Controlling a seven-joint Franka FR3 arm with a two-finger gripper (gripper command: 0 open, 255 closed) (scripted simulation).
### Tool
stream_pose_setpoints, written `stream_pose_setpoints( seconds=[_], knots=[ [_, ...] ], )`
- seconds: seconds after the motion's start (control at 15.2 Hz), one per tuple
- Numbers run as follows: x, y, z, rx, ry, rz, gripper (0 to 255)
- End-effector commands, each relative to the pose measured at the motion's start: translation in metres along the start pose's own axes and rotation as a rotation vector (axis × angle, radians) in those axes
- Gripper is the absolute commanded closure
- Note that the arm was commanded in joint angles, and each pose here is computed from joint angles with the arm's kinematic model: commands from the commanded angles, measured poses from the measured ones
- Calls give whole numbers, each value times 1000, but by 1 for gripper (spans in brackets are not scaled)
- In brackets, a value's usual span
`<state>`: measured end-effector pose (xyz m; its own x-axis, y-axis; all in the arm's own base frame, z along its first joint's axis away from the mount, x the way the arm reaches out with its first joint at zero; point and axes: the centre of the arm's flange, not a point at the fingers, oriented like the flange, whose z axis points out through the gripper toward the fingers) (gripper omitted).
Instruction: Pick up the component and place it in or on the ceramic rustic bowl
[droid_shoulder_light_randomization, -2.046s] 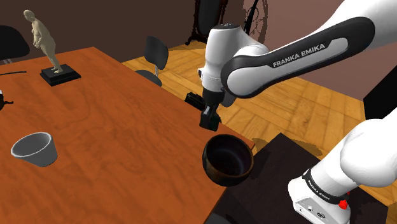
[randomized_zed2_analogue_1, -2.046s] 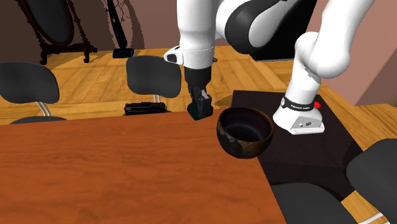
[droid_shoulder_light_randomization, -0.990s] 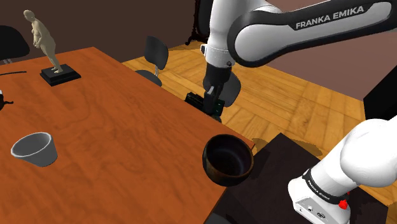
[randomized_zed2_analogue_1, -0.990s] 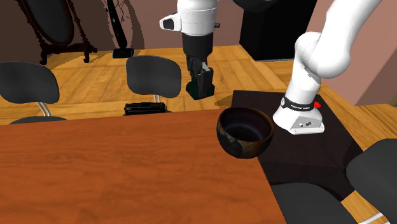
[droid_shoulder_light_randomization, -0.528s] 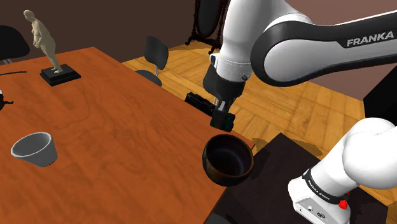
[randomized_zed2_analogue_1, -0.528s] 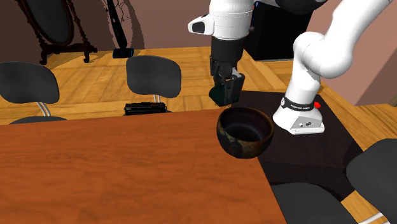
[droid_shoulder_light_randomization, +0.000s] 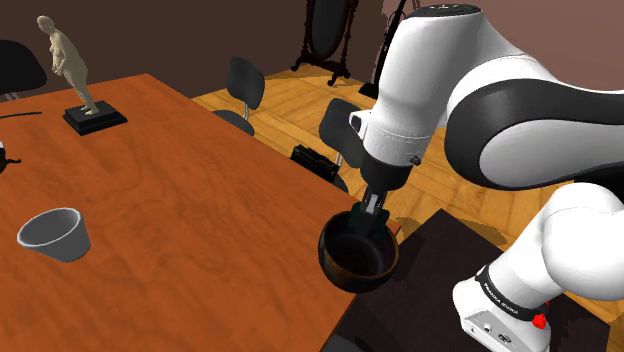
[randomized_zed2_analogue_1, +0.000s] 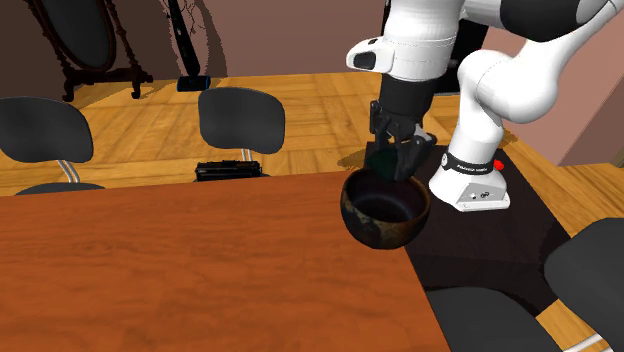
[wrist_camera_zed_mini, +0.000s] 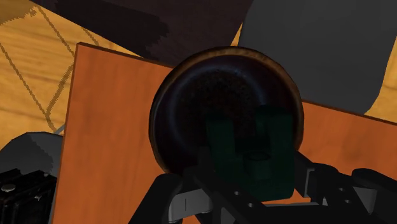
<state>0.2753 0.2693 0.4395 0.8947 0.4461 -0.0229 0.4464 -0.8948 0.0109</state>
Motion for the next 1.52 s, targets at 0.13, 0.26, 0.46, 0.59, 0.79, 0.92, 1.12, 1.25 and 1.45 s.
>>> stream_pose_setpoints(
  seconds=[0.13, 0.26, 0.46, 0.59, 0.79, 0.92, 1.12, 1.25, 1.45],
  knots=[
    [0, 0, 20, 0, 0, 0, 255],
    [0, 0, 31, 0, 0, 0, 255],
    [0, 0, 47, 0, 0, 0, 255],
    [0, 0, 51, 0, 0, 0, 255],
    [0, 0, 51, 0, 0, 0, 255],
    [0, 0, 51, 0, 0, 0, 255],
    [0, 0, 51, 0, 0, 0, 0],
    [0, 0, 51, 0, 0, 0, 0],
    [0, 0, 51, 0, 0, 0, 0]
  ],
)
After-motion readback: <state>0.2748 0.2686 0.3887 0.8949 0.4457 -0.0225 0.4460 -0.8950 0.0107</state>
